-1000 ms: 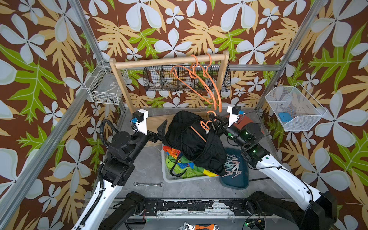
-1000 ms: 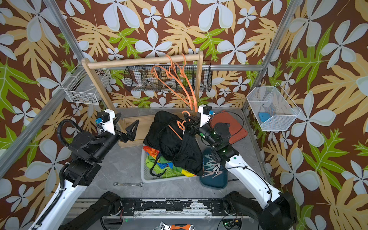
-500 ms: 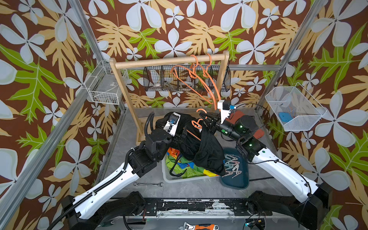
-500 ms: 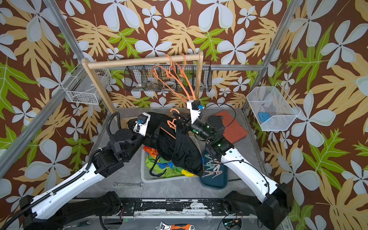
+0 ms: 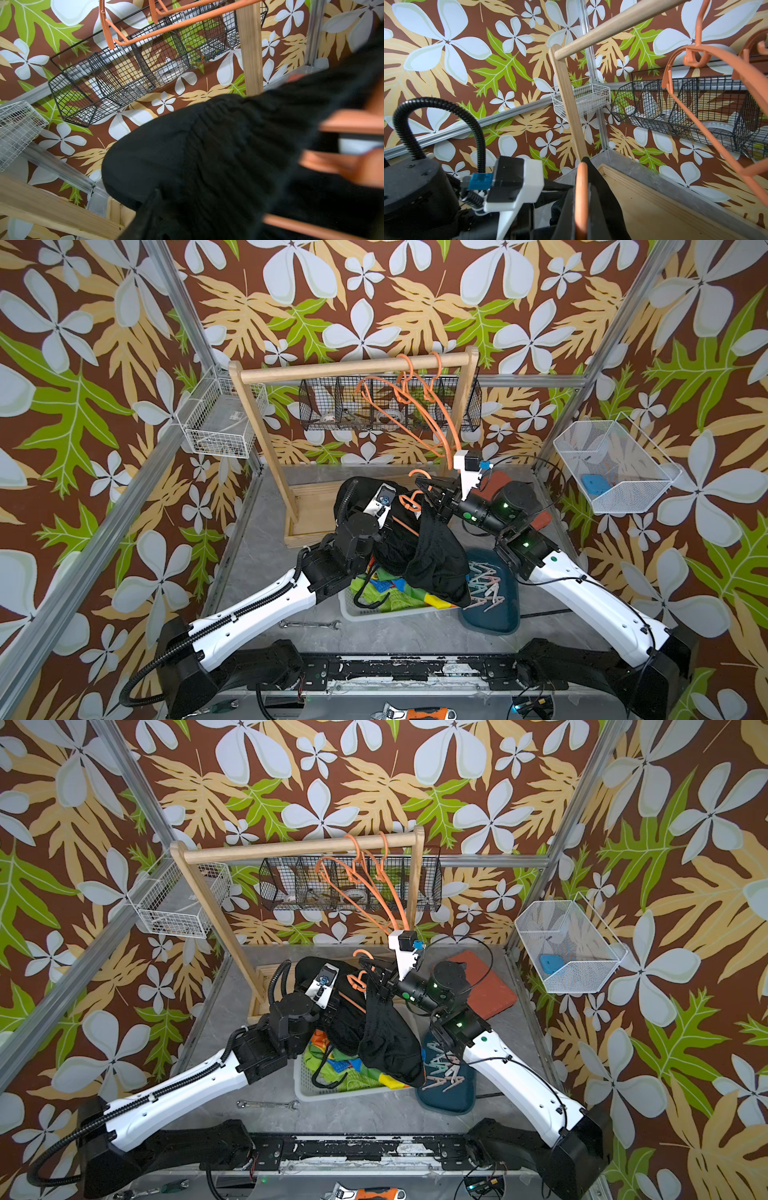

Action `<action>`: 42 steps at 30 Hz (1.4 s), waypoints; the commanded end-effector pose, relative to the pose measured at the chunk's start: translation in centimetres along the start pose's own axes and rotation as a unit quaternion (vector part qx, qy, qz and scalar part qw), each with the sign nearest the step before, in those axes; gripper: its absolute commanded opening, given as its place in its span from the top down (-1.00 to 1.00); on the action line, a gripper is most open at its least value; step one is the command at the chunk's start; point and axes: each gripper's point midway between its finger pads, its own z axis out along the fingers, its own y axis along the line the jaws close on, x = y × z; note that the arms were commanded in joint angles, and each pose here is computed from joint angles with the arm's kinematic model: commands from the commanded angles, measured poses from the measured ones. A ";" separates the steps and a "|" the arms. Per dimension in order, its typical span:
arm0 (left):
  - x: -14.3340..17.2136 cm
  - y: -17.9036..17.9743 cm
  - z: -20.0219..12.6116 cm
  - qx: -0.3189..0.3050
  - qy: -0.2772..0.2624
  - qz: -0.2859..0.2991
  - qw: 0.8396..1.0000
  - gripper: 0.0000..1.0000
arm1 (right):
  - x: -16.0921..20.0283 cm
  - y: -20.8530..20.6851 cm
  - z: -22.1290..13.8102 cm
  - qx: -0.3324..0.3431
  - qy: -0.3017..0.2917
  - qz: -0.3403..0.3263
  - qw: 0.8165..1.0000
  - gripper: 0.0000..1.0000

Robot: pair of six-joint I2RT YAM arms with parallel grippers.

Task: Remove the clothespins securing shorts to the hanger
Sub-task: Remove the shorts from the hanger.

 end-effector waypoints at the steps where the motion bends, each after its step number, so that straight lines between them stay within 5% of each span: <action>1: -1.9 1.4 0.2 -0.029 -0.026 -0.022 0.999 1.00 | -0.9 0.7 -0.5 -0.009 -0.015 -0.013 1.000 1.00; 20: -3.9 5.1 0.3 -0.024 -0.038 -0.048 0.998 1.00 | 2.6 1.7 -4.3 -0.008 0.006 -0.018 1.000 1.00; 42: -0.2 12.1 6.2 -0.026 0.002 -0.092 0.995 1.00 | 3.5 2.5 -8.4 0.019 0.006 -0.028 0.999 1.00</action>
